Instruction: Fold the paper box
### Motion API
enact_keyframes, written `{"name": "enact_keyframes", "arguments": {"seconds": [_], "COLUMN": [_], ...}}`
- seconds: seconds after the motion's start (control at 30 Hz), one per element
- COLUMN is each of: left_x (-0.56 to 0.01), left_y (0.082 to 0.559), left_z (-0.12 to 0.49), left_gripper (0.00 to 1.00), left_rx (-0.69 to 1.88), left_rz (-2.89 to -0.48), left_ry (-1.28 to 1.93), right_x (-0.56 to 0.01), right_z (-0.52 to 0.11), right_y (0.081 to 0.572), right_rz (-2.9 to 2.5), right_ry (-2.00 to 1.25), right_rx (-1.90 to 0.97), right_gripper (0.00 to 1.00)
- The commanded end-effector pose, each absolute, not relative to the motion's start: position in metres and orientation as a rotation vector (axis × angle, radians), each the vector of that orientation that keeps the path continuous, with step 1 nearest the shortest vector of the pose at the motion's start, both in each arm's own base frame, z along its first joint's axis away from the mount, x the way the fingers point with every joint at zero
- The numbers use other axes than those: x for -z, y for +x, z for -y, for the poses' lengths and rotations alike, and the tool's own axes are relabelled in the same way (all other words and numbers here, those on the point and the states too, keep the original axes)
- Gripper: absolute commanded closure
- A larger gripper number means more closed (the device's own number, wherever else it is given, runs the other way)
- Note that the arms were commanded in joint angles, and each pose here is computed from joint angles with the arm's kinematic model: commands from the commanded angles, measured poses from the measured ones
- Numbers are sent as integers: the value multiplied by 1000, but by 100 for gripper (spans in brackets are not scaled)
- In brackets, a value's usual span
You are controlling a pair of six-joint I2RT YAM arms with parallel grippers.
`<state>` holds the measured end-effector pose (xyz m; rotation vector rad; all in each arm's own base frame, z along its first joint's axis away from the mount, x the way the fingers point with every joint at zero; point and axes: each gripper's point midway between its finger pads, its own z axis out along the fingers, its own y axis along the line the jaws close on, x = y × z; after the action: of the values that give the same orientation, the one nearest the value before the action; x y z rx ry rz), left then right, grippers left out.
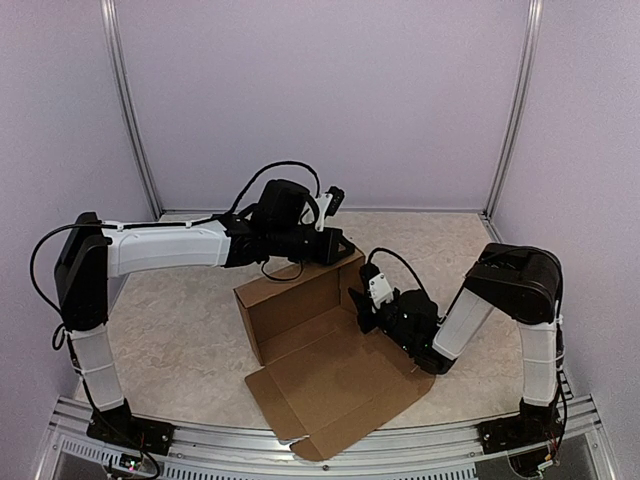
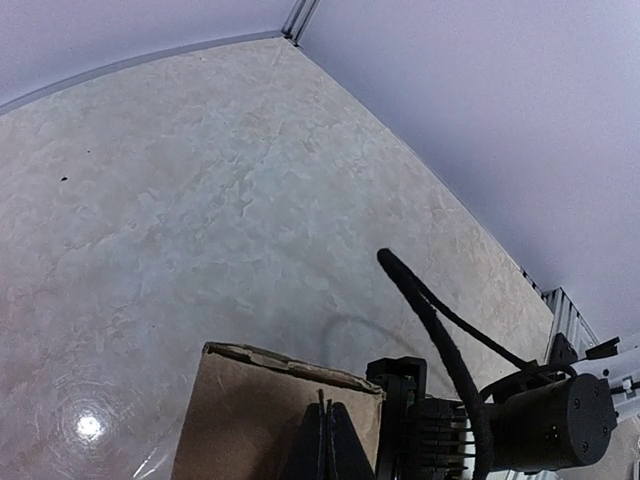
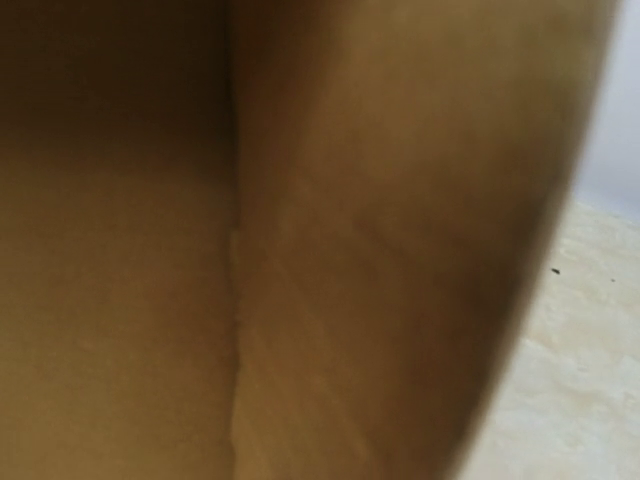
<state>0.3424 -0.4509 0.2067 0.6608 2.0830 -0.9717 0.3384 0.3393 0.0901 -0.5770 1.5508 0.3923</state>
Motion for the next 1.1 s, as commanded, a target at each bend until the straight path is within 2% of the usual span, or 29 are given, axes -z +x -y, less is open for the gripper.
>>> {"name": "enact_keyframes", "arguments": {"seconds": [0.0, 0.4, 0.6, 0.7, 0.73, 0.8, 1.07], "left_x": [-188, -184, -182, -182, -182, -182, -179], "left_y": [339, 336, 334, 332, 331, 328, 316], "left_z": [450, 449, 448, 448, 448, 449, 444], "left_gripper": [100, 100, 100, 100, 100, 100, 100], "left_rx": [945, 948, 949, 954, 955, 960, 958], "left_rz": [-2126, -2137, -2140, -2140, -2141, -2142, -2150], "left_ry": [677, 678, 676, 678, 679, 683, 682], "right_x": [-125, -137, -145, -149, -151, -153, -149], "right_z": [-341, -346, -350, -351, -352, -354, -347], "right_y": [342, 352, 356, 355, 355, 356, 350], "right_rz": [-1422, -1402, -1405, -1390, -1388, -1393, -1413], "right_ry": [-470, -401, -397, -393, -392, -401, -387], "right_rx": [-428, -478, -490, -507, -513, -516, -531], "right_gripper": [77, 68, 68, 71, 77, 99, 100]}}
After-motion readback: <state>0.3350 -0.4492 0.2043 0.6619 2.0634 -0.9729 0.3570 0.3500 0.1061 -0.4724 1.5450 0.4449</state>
